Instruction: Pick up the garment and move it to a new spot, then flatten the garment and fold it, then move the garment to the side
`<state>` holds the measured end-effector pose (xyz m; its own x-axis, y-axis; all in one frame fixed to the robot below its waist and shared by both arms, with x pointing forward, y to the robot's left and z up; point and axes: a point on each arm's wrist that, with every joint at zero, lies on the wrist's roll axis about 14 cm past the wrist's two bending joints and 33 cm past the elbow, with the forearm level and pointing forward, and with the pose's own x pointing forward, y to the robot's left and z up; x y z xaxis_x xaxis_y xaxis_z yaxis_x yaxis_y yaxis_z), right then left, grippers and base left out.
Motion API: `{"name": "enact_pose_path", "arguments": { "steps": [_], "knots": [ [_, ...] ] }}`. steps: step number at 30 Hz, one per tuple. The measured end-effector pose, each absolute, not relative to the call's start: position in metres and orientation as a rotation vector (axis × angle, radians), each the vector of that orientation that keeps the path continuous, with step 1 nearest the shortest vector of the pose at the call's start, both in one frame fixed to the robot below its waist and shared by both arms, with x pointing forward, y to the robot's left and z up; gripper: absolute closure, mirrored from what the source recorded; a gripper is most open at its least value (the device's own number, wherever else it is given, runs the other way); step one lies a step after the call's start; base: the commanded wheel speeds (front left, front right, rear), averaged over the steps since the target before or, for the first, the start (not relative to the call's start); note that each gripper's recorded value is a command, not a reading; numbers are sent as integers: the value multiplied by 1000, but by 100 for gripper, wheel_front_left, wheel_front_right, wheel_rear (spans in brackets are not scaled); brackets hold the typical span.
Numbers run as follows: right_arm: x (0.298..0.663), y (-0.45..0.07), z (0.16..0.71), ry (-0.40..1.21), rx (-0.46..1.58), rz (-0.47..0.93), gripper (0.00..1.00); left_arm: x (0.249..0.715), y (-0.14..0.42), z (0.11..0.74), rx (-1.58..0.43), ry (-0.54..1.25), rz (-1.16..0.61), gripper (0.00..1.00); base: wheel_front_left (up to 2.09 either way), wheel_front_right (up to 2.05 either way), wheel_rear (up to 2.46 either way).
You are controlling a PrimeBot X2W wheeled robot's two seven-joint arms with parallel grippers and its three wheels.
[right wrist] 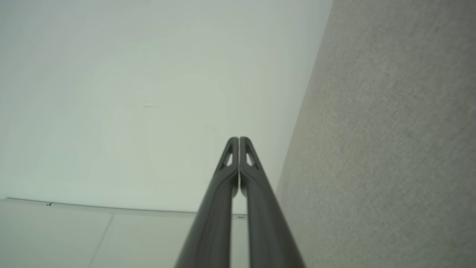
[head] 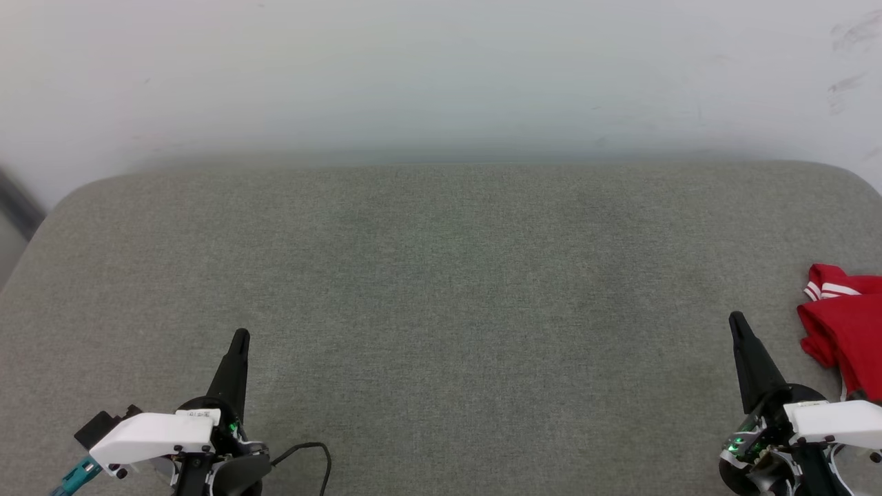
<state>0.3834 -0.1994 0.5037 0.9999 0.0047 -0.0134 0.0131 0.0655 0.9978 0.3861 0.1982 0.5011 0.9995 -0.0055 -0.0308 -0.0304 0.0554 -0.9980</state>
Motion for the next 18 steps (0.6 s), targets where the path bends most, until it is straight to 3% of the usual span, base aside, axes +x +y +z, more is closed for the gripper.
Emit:
{"name": "enact_pose_path", "arguments": {
  "steps": [18],
  "knots": [
    [388,-201,504,6,1574,-10,100,388,200,505,-1575,5,7,100,0,0,0]
  ]
}}
